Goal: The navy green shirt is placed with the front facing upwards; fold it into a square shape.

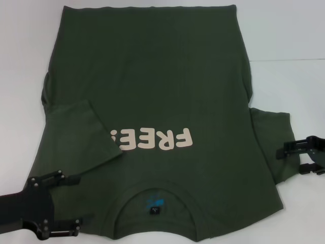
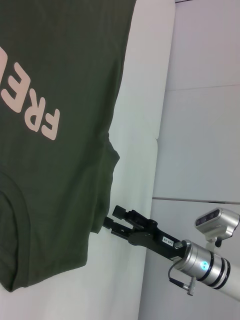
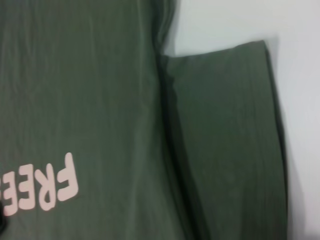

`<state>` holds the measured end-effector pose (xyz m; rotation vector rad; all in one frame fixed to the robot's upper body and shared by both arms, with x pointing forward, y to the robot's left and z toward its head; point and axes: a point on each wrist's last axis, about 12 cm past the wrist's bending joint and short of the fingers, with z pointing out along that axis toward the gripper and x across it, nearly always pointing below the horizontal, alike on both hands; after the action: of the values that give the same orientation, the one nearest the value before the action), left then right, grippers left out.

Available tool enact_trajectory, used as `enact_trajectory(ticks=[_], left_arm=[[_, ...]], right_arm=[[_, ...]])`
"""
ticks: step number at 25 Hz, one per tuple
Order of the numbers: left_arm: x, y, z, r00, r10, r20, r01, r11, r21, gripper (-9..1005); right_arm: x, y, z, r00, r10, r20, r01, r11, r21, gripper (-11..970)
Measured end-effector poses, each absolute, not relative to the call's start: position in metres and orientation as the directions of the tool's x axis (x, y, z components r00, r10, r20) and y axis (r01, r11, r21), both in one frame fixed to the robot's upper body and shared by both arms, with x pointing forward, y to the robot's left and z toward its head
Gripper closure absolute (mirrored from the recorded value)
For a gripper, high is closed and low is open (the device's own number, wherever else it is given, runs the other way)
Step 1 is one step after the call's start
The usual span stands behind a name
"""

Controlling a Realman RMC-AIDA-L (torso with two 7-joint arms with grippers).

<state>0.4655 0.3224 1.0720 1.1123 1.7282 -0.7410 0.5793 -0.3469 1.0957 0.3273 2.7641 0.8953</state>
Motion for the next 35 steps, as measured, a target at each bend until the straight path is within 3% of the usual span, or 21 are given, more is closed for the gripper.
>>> enact_trajectory(ticks=[33, 35], left_arm=[[0.4650, 0.3246, 1.0729, -0.184, 0.356, -0.916, 0.907, 0.421, -0.018, 105], [0.4648, 0.3252, 1.0729, -0.185, 0.355, -0.916, 0.906, 0.424, -0.018, 105]], right_arm=[[0.5813, -0.3427, 1.0932, -0.953, 0.283, -0.110, 0.166, 0.789, 0.592, 102], [0.5820, -0.3418, 1.0929, -0.954, 0.278, -0.112, 0.162, 0.793, 0.587, 174]])
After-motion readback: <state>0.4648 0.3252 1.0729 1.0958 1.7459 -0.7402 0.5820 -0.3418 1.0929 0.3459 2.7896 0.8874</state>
